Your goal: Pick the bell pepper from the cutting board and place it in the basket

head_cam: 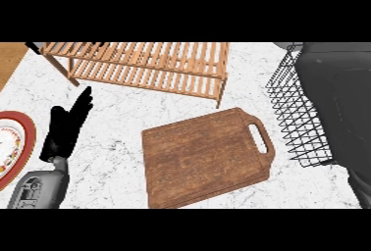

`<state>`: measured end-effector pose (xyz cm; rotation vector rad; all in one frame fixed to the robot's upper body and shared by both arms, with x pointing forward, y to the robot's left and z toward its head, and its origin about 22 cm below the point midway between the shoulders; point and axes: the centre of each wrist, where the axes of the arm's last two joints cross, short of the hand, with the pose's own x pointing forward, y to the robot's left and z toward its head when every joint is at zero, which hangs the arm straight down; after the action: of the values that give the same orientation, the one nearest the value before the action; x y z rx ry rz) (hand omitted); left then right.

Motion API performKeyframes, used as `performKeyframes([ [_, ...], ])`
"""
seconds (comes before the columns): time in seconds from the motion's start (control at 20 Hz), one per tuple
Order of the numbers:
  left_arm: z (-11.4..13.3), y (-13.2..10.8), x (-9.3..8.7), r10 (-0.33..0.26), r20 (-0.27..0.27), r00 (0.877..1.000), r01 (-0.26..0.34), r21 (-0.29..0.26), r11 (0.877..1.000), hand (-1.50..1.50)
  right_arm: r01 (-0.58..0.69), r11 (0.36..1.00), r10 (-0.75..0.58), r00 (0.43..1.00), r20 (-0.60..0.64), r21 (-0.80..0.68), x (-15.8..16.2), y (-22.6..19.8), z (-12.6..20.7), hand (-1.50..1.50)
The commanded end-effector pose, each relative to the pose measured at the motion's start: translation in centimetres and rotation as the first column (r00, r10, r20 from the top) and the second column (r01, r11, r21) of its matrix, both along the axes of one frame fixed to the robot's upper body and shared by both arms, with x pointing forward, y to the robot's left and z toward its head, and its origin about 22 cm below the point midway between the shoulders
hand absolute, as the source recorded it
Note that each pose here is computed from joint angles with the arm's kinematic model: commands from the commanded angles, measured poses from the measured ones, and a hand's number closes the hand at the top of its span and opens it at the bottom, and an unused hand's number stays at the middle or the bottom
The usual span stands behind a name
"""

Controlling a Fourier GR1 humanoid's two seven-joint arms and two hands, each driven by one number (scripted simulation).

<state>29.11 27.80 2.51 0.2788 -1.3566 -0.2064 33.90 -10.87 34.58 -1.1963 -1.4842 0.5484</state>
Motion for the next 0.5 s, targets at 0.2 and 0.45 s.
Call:
performKeyframes([
  [0.2, 0.3, 0.7, 0.6, 0.012, 0.004, 1.0, -0.012, -0.004, 1.0, 0.0, 0.196, 0.968, -0.224, 0.957, -0.183, -0.157, 1.8, -8.0, -0.6, 1.5],
  [0.45, -1.2, 0.3, -0.2, -0.008, -0.022, 1.0, 0.008, 0.004, 1.0, 0.0, 0.213, 0.962, -0.242, 0.955, -0.173, -0.171, 0.9, -13.4, -1.4, 1.5],
])
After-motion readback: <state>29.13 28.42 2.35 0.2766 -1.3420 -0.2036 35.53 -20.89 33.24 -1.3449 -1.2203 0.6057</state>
